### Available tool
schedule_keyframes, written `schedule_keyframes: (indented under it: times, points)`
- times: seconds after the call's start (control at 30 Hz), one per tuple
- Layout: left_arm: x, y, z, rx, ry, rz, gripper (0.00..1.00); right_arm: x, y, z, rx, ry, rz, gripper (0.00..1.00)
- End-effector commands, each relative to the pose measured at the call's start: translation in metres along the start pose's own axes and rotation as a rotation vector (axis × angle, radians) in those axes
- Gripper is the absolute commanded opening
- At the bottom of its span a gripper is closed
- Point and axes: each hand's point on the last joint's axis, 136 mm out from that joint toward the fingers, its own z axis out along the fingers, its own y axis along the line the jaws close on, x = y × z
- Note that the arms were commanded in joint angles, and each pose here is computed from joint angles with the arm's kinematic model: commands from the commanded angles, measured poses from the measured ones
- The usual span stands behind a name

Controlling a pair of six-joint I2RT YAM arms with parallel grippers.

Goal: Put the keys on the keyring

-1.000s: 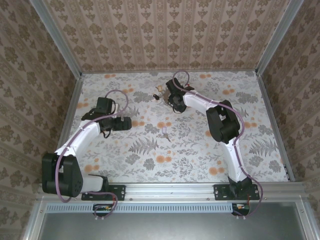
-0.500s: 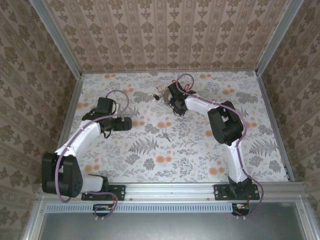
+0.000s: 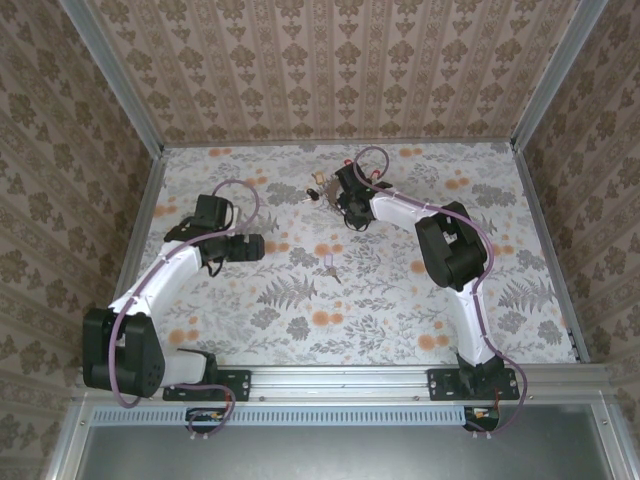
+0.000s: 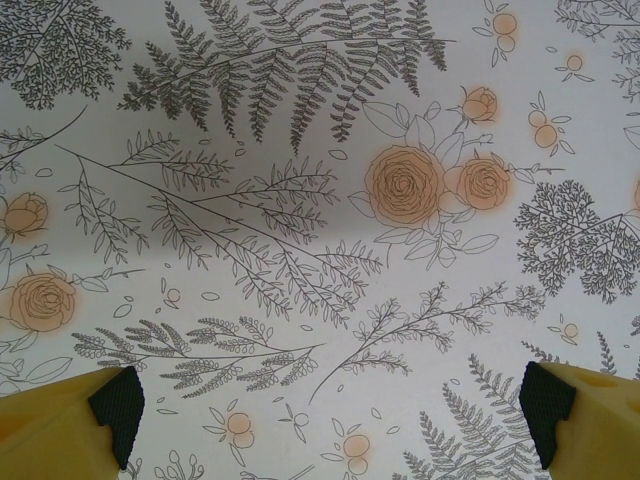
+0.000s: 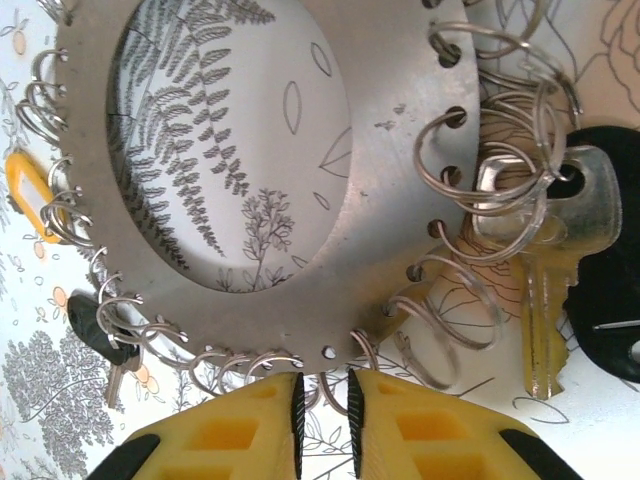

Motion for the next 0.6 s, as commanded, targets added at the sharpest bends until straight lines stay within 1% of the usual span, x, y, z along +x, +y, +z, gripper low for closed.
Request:
schedule_keyframes:
  times: [0.0, 0.23, 0.4, 0.57]
  points:
    - [-0.001, -0.001, -0.007, -0.007, -0.015, 0.018, 1.00, 0.004, -0.003, -0.005, 0.003, 0.007, 0.037, 0.23]
    - [0.000, -0.001, -0.008, -0.015, -0.016, 0.025, 1.00, -0.004, -0.007, -0.022, 0.027, -0.051, 0.031, 0.24]
    - [0.000, -0.002, -0.007, -0.014, -0.014, 0.027, 1.00, -0.002, 0.000, -0.033, 0.003, -0.046, 0.016, 0.24]
    - [-0.001, -0.003, -0.006, -0.011, -0.016, 0.030, 1.00, -0.001, -0.006, -0.036, 0.004, -0.055, 0.028, 0.24]
